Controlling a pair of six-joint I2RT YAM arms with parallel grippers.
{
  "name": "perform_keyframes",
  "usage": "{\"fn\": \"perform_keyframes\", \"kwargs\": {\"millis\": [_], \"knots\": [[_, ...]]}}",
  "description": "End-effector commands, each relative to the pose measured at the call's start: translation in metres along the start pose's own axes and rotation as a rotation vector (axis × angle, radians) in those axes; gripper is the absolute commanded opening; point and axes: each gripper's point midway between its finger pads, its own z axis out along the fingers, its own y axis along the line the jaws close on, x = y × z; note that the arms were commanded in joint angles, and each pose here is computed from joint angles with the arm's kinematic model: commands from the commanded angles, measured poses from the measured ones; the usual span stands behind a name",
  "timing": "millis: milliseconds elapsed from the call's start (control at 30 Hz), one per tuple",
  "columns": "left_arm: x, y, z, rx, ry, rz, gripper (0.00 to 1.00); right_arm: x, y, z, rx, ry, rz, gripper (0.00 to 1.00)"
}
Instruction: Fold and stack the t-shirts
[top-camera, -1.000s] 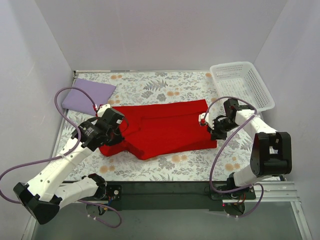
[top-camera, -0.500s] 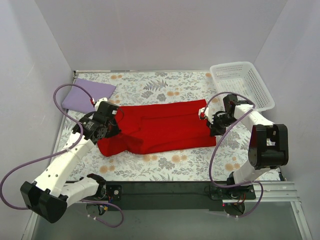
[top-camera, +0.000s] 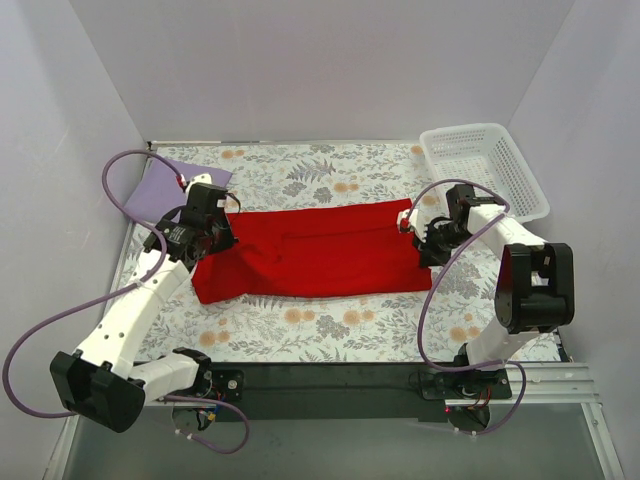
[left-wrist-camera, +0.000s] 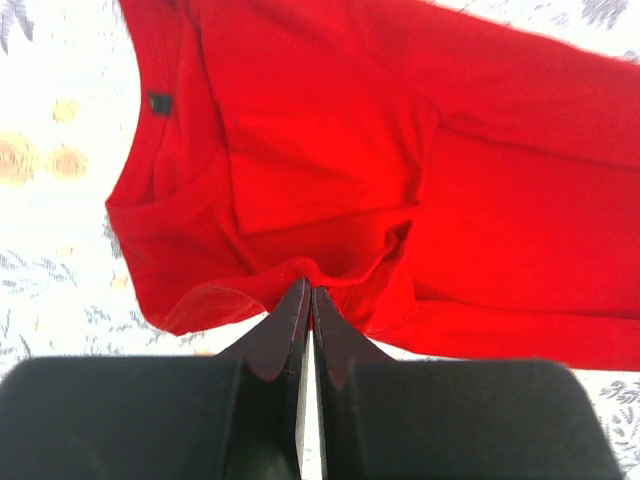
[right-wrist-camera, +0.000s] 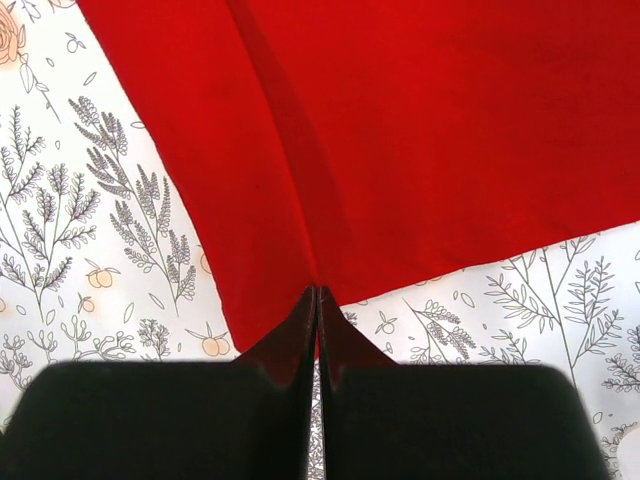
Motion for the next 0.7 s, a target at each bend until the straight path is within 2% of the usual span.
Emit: {"fn": "perform_keyframes", "kwargs": {"millis": [0, 133, 267, 667], "knots": [[-0.035, -0.013, -0.012, 0.062, -0.11, 0.009, 0.0, -0.01, -0.016, -0.006, 0.036, -0.022, 0.007, 0.01], [-0.047, -0.012, -0.014, 0.059, -0.147, 0.022, 0.0, -0.01, -0.022, -0.005, 0.046, -0.015, 0.02, 0.01], [-0.047, -0.008, 0.003, 0.02, -0.114, 0.034, 0.0, -0.013, -0.029, -0.006, 0.059, -0.02, 0.032, 0.01], [-0.067, -0.007, 0.03, 0.004, -0.121, 0.052, 0.0, -0.017, -0.048, -0.004, 0.087, -0.023, 0.059, 0.01]]}}
